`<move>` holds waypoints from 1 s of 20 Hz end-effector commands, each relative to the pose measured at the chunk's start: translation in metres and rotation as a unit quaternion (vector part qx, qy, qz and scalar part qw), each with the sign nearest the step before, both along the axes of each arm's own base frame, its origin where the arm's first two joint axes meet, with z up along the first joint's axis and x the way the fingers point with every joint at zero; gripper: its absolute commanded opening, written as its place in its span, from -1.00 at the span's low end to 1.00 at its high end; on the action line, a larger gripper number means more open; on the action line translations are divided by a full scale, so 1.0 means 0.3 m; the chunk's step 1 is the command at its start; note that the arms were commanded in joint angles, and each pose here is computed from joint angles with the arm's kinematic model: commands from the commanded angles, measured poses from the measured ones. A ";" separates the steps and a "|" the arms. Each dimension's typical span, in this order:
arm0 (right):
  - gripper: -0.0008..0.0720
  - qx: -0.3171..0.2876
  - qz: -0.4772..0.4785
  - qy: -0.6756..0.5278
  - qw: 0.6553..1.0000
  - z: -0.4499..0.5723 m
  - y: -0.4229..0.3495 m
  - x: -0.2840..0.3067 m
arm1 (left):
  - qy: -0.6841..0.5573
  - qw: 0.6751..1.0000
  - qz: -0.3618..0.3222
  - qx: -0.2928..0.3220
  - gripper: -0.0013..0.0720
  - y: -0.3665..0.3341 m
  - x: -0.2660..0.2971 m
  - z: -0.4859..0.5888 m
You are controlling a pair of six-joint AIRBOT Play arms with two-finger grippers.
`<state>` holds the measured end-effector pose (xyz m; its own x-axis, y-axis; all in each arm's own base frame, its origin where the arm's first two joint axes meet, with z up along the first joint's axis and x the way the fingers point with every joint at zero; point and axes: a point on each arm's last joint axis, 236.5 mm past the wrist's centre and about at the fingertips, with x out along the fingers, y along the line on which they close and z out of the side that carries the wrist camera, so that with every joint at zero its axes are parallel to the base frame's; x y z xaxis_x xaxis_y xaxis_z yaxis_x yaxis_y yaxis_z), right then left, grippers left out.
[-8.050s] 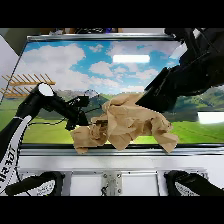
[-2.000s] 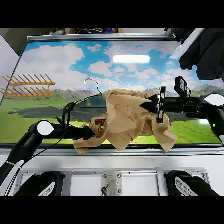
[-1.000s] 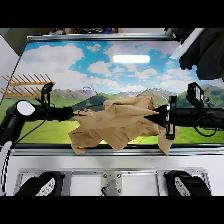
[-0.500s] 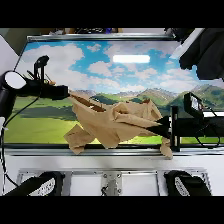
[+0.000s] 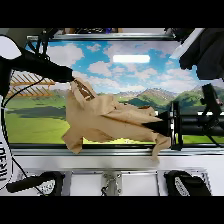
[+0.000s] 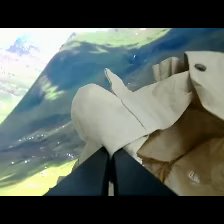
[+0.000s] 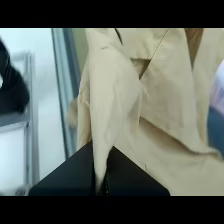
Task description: Fold the clothes and pants, and hang the long-sleeved shirts on hangers.
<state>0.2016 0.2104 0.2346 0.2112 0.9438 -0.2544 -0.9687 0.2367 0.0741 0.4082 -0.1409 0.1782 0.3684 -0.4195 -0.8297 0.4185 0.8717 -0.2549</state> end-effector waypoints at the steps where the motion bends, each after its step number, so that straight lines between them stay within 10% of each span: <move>1: -0.96 0.081 -0.039 -0.038 0.995 0.139 0.006 0.067 | -0.020 1.000 -0.014 0.000 -0.92 -0.005 0.002 0.098; 2: -0.96 0.093 -0.041 -0.046 0.994 0.160 0.006 0.072 | -0.036 0.999 -0.010 -0.002 -0.92 0.006 0.011 0.135; 4: -0.96 0.111 -0.048 -0.049 0.991 0.189 0.004 0.082 | -0.075 0.997 0.005 -0.007 0.53 0.036 0.033 0.227; 7: -0.96 0.129 -0.061 -0.052 0.988 0.218 -0.002 0.100 | -0.128 0.989 0.056 -0.050 0.76 0.086 0.066 0.387; 14: -0.96 0.144 -0.197 -0.135 0.960 0.318 -0.110 0.255 | -0.201 0.964 0.108 -0.137 0.69 0.130 0.017 0.520; 17: -0.96 0.129 -0.293 -0.187 0.929 0.357 -0.221 0.355 | -0.224 0.959 0.109 -0.135 -0.52 0.137 -0.027 0.538; 20: -0.96 0.117 -0.404 -0.234 0.876 0.417 -0.402 0.436 | -0.222 0.960 0.107 -0.132 -0.92 0.136 -0.065 0.510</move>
